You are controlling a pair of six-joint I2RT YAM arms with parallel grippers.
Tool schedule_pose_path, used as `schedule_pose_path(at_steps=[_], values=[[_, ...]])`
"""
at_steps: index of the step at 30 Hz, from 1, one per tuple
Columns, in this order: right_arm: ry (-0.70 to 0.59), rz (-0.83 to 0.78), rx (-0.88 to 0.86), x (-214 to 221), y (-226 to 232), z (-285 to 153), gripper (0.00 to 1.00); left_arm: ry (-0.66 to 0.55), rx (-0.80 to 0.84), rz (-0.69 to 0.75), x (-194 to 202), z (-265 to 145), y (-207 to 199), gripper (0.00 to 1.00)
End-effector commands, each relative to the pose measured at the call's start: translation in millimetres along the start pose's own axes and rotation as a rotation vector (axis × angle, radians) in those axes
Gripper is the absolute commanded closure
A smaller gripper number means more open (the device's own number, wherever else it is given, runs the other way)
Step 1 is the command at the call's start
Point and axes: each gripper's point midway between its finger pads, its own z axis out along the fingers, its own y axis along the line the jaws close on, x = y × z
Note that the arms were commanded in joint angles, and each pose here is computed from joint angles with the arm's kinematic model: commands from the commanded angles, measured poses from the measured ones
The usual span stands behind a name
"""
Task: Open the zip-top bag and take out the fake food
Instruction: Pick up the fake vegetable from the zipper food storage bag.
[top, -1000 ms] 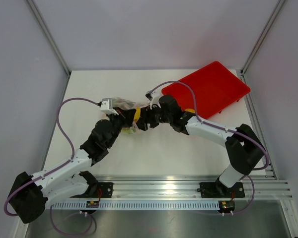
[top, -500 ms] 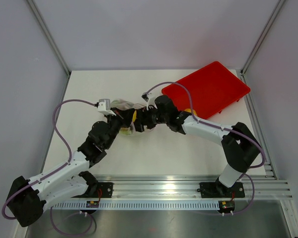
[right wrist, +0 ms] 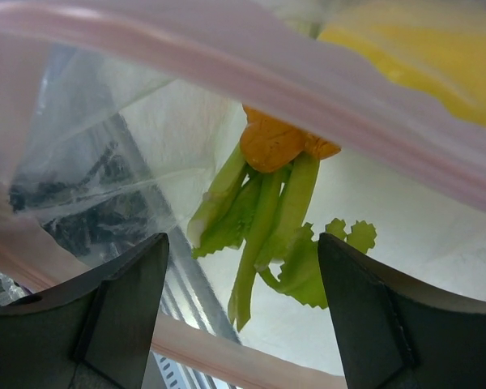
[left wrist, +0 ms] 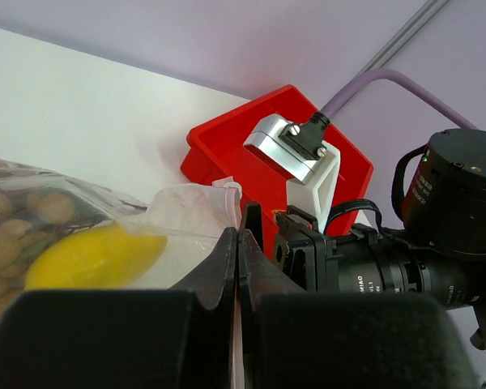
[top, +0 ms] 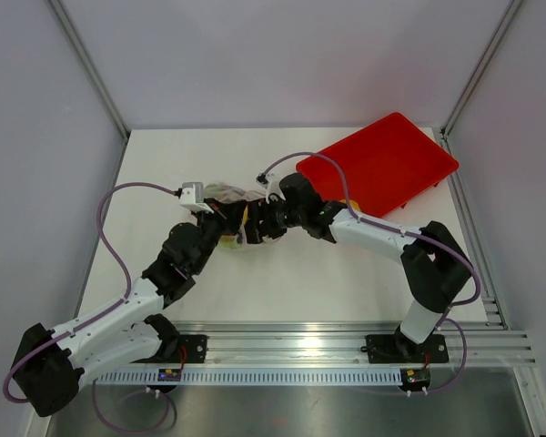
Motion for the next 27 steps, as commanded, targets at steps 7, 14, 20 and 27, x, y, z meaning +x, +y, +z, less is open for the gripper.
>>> schedule_pose_path(at_steps=[7,14,20,27], values=[[0.084,0.053,0.008,16.4,1.4,4.2,0.25,-0.14,0.041,-0.025,-40.7,2.2,-17.0,1.0],[0.094,0.051,-0.002,16.6,2.9,5.5,0.44,-0.148,0.04,-0.029,-42.9,-1.0,-15.7,1.0],[0.107,0.034,-0.038,18.9,6.9,7.7,0.59,-0.145,0.031,-0.03,-43.0,-1.6,-14.3,1.0],[0.111,0.014,-0.074,17.3,13.2,6.3,0.88,-0.137,0.003,-0.027,-40.5,-1.3,-9.0,1.0]])
